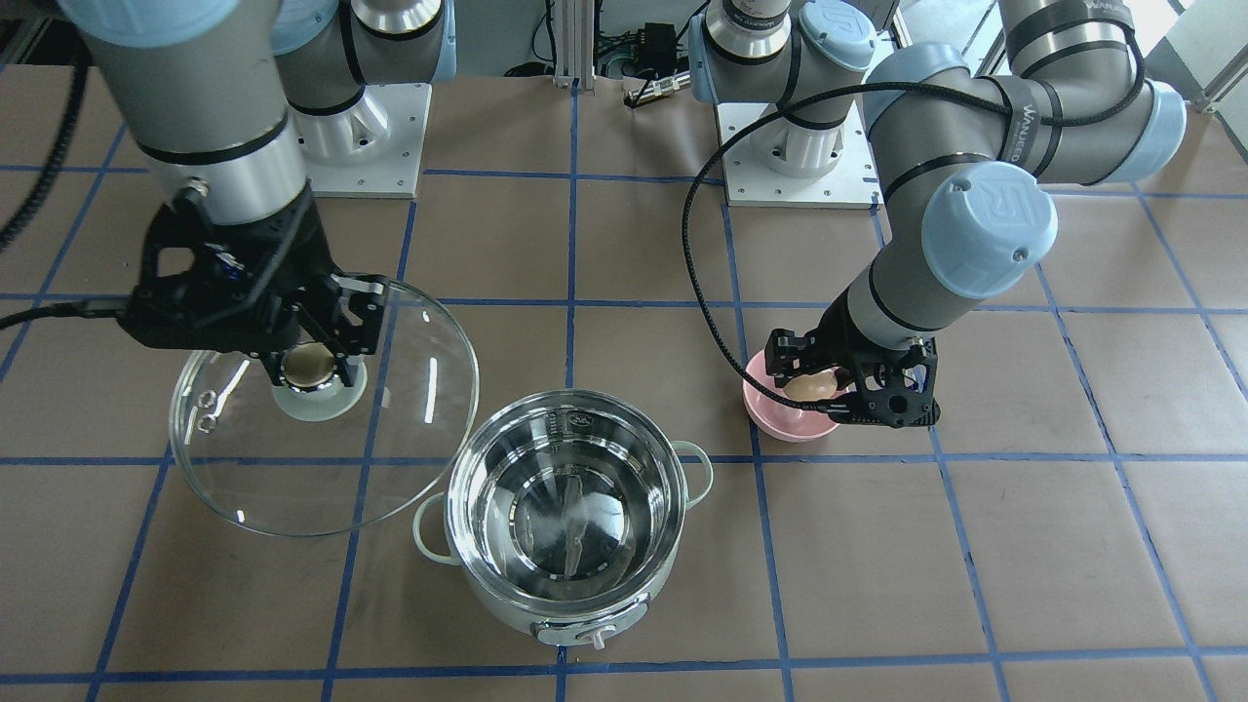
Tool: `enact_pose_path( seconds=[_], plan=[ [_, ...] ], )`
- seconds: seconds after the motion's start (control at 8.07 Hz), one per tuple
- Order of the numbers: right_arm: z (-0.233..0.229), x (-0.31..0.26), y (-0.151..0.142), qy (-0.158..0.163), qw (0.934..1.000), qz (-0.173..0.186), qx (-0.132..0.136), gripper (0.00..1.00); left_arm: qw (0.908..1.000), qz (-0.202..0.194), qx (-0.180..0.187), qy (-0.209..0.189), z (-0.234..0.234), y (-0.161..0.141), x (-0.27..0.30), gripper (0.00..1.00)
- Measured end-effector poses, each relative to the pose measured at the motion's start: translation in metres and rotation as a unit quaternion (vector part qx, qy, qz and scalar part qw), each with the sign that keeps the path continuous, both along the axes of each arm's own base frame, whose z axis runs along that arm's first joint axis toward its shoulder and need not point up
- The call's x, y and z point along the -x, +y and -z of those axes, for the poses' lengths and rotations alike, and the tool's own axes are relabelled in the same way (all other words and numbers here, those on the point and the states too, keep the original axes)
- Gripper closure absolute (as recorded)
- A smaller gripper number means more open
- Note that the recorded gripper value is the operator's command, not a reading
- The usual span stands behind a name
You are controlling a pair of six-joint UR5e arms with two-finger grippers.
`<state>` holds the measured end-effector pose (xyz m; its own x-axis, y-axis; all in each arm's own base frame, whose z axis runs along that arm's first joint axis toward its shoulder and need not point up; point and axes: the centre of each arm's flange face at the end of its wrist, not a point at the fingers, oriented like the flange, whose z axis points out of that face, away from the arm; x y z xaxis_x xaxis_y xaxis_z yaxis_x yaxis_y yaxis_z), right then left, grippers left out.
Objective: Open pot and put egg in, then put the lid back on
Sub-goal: 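Lift the glass lid off with the right gripper while the left lifts the egg, then carry the egg over the pot and lower it inside with the left gripper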
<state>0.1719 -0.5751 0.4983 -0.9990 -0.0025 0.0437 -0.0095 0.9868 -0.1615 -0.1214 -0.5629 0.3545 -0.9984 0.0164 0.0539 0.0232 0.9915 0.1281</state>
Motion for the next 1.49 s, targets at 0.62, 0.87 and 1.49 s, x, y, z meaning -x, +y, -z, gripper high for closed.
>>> enact_pose_path(
  seconds=[0.62, 0.87, 1.49],
  plan=[
    [0.002, 0.103, 0.001, -0.005, 0.9992, -0.028, -0.027, 1.00, 0.9869, 0.034, 0.150, 0.049, -0.009, -0.019, 0.150, 1.00],
    [0.002, 0.107, 0.001, 0.001, 0.9984, -0.049, -0.029, 1.00, 0.9815, 0.054, 0.174, 0.057, 0.032, -0.028, 0.192, 1.00],
    [0.002, 0.126, 0.001, 0.001, 0.9980, -0.053, -0.035, 1.00, 0.9800, 0.066, 0.179, 0.057, 0.119, -0.048, 0.216, 0.86]
  ],
)
